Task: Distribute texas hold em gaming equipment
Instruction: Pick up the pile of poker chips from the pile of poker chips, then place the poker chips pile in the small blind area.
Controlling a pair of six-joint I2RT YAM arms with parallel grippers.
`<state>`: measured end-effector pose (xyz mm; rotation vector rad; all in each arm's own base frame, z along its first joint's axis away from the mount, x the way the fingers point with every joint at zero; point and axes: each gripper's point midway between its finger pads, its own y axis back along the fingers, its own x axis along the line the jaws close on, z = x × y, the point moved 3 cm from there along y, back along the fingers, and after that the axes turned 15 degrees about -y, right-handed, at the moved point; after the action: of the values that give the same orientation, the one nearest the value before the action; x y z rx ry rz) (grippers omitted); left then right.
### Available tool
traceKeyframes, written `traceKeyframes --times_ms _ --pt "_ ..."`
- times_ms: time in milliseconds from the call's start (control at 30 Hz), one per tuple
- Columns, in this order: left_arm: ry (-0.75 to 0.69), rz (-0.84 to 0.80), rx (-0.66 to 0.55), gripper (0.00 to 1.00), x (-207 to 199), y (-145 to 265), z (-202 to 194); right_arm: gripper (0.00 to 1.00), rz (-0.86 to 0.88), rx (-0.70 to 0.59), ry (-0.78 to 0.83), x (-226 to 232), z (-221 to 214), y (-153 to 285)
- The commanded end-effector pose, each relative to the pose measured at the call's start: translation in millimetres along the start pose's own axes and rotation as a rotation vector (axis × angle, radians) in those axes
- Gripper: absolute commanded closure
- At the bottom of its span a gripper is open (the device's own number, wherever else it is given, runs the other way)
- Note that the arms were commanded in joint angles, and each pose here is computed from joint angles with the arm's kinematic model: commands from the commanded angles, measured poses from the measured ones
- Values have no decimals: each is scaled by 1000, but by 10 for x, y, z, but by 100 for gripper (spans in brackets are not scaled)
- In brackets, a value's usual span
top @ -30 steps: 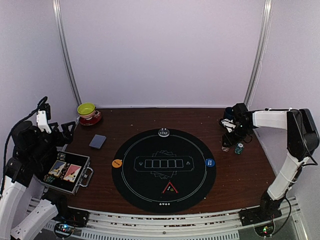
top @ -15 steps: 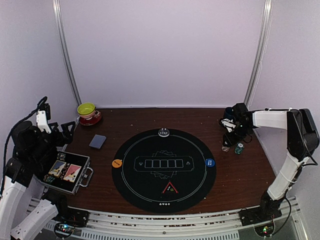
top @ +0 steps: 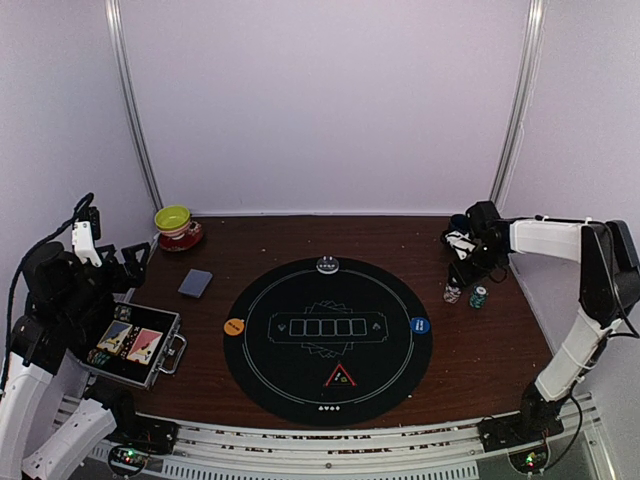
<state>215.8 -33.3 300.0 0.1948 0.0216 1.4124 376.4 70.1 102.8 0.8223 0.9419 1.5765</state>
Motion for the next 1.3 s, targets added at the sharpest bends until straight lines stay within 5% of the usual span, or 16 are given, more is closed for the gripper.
traceKeyframes --times_ms 0,600,1267 --pt "-5 7 -56 2 21 15 107 67 16 -81 11 22 139 184" --pt "0 24 -49 2 57 3 90 67 202 -42 275 1254 2 14" --pt "0 26 -51 2 66 9 97 67 152 73 287 1147 -249 -313"
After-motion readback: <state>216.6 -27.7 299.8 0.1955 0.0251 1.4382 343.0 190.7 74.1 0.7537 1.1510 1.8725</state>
